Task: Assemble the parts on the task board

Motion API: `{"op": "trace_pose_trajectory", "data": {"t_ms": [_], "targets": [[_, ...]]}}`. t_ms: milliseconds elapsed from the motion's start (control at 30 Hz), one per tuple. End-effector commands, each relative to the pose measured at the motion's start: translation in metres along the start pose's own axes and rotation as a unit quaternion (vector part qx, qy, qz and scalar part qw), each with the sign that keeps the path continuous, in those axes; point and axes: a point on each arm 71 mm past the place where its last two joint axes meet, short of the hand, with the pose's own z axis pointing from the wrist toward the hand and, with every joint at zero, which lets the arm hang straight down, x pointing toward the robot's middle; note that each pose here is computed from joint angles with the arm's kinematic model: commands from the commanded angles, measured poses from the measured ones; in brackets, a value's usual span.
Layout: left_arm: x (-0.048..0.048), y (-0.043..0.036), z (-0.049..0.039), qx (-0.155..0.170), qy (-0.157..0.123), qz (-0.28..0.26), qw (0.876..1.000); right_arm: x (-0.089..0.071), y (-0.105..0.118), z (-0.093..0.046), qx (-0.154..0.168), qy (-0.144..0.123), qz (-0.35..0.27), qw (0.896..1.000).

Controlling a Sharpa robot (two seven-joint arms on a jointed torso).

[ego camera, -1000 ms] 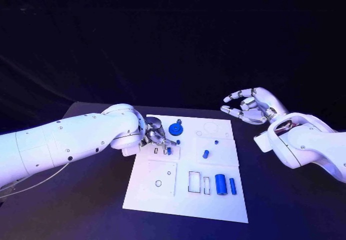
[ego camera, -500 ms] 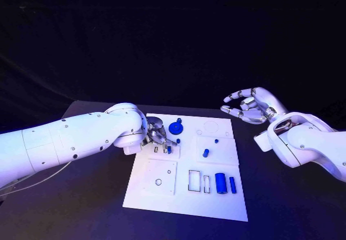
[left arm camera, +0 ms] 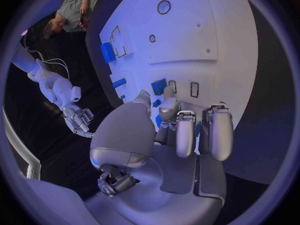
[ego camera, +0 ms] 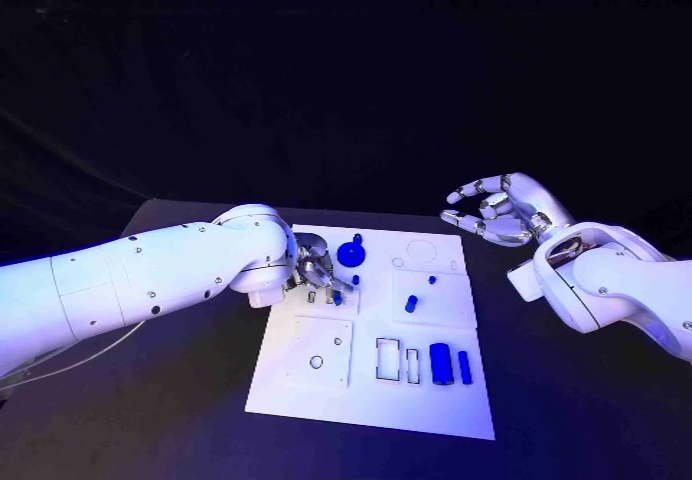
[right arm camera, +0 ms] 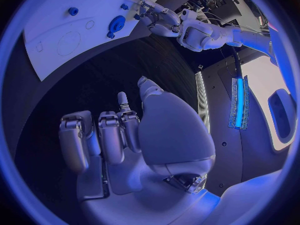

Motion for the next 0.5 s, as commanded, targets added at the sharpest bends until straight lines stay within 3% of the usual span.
{"op": "trace_pose_trajectory", "data": {"t_ms": [33, 500], "targets": [[0.0013, -0.0020, -0.0002, 0.002, 0.009, 0.007, 1.000, 0.0021, 0.0000, 0.0001, -0.003, 0.007, -0.004, 1.000], [0.0048, -0.0050, -0.0009, 0.008, 0.023, 0.009, 1.000, 0.0034, -0.0011, 0.0005, -0.003, 0.007, -0.004, 1.000]]}}
